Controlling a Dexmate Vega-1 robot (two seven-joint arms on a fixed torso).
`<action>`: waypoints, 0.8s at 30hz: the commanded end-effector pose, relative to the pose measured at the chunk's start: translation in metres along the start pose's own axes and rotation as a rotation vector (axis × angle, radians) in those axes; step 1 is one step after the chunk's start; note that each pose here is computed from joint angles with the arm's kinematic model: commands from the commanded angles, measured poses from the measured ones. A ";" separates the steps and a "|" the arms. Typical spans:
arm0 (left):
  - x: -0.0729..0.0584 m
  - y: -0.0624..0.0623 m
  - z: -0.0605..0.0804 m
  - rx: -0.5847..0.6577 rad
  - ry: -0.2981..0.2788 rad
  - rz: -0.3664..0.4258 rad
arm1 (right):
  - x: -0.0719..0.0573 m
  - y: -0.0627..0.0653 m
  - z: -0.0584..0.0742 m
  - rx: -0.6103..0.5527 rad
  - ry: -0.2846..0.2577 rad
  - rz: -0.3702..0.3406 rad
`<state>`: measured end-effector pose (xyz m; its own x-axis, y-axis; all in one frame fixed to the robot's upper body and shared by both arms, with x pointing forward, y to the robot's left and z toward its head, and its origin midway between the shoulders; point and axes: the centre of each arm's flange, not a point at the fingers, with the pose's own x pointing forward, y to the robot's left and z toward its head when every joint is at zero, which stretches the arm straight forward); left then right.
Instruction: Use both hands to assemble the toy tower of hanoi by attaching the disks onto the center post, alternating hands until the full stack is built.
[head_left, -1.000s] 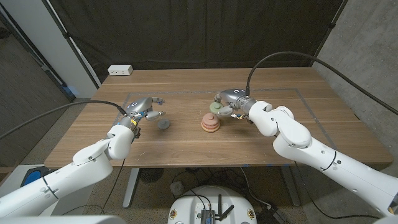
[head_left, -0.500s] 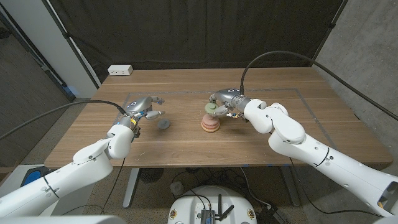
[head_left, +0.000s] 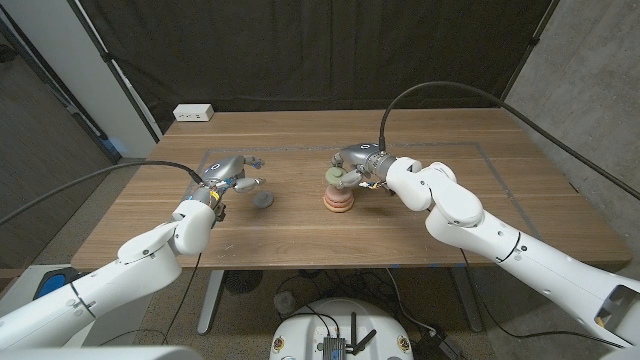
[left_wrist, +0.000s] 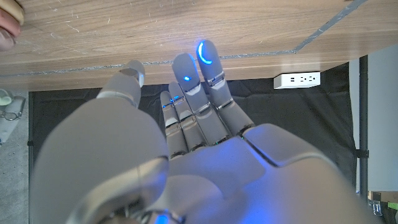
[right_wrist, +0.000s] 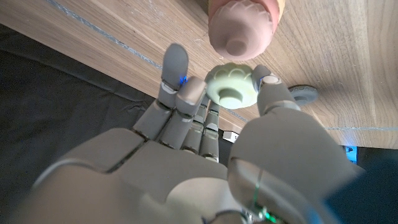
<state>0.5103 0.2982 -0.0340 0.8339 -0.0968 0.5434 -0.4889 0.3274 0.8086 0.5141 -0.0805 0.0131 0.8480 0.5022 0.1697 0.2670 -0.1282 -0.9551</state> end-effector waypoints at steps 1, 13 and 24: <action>0.001 -0.001 0.000 -0.002 0.002 -0.003 | 0.006 0.003 0.002 -0.009 -0.003 0.034; 0.001 0.000 -0.001 -0.001 0.002 0.000 | 0.011 0.009 0.000 -0.010 0.010 0.060; 0.002 -0.001 -0.001 0.003 0.004 -0.010 | 0.015 0.016 0.000 -0.012 0.018 0.091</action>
<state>0.5115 0.2985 -0.0342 0.8373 -0.0958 0.5383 -0.4841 0.3277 0.8113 0.5263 -0.0759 0.0050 0.8674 0.4843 0.1141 0.2207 -0.1691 -0.9606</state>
